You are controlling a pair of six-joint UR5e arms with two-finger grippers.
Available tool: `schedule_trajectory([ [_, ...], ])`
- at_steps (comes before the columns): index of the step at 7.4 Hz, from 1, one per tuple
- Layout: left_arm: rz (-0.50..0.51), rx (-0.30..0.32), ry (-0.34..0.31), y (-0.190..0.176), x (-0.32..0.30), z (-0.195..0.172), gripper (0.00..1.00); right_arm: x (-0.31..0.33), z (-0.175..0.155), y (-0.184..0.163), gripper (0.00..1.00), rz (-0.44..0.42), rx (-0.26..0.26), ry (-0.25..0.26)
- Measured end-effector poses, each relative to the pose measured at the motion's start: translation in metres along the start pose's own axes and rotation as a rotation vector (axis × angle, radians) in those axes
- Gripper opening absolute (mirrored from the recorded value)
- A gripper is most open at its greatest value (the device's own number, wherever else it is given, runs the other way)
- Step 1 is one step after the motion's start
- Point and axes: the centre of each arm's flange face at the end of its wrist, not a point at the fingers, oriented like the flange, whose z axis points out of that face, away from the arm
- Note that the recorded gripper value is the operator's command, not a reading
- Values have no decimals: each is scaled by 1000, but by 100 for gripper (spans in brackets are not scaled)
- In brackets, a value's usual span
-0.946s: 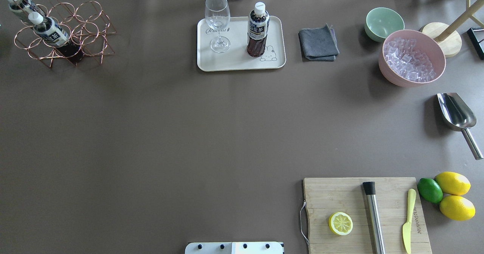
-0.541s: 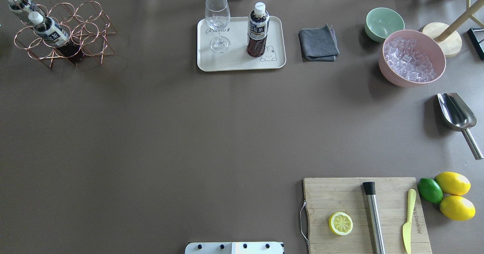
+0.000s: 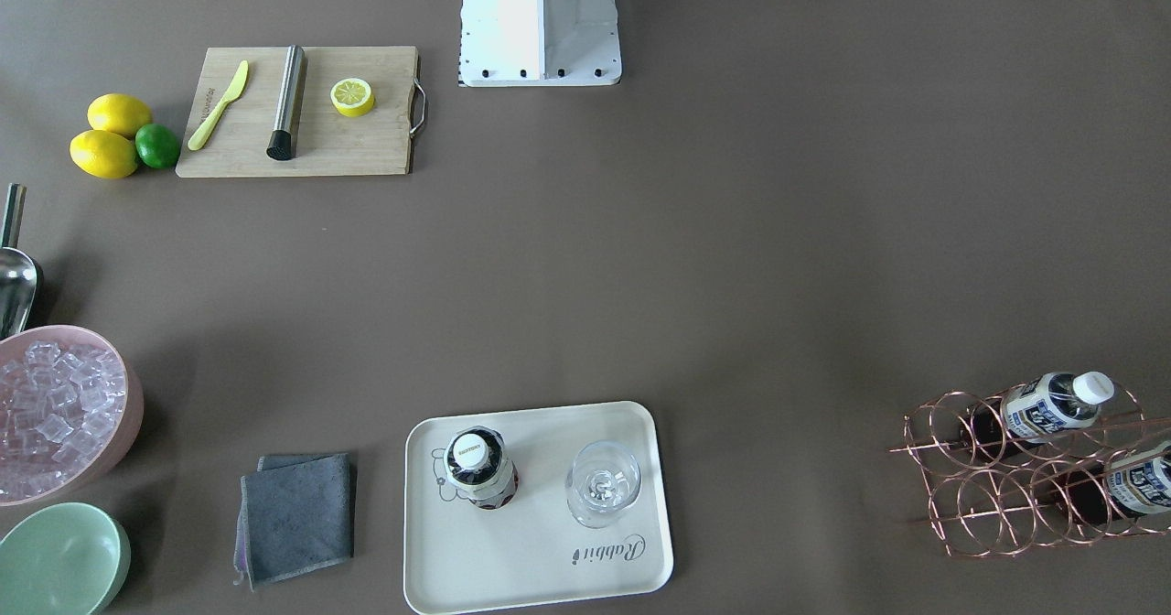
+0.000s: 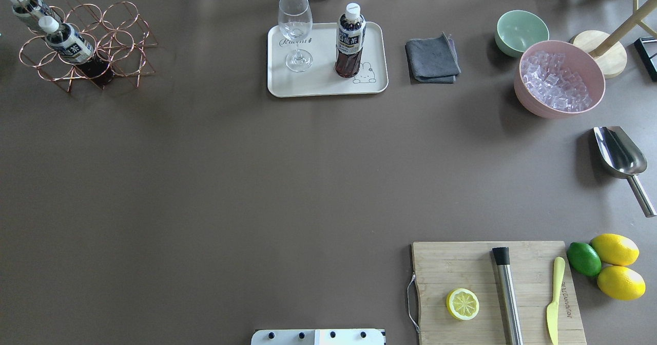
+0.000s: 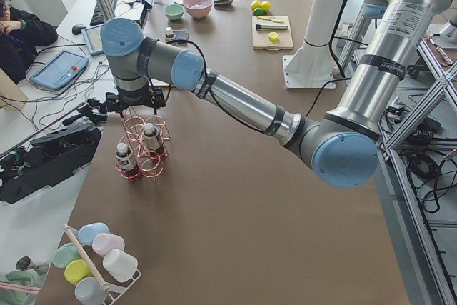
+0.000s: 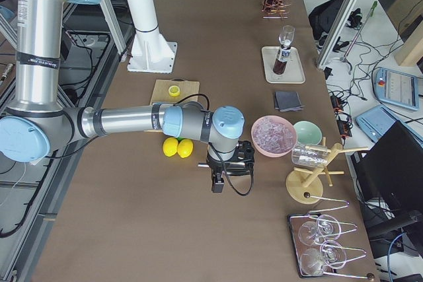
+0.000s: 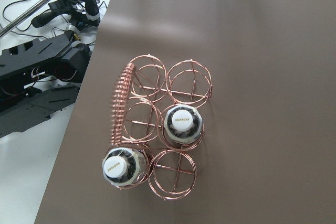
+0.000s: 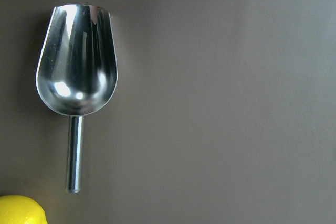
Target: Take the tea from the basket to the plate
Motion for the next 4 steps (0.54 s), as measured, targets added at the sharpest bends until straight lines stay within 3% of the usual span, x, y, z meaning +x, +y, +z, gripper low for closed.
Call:
schedule_trajectory([
  [2, -64, -58, -46, 40, -2, -6, 98, -9, -11, 6, 100, 29, -26, 6],
  [4, -368, -36, -36, 89, 14, -6, 98, -11, -14, 7, 100, 39, -34, 7],
])
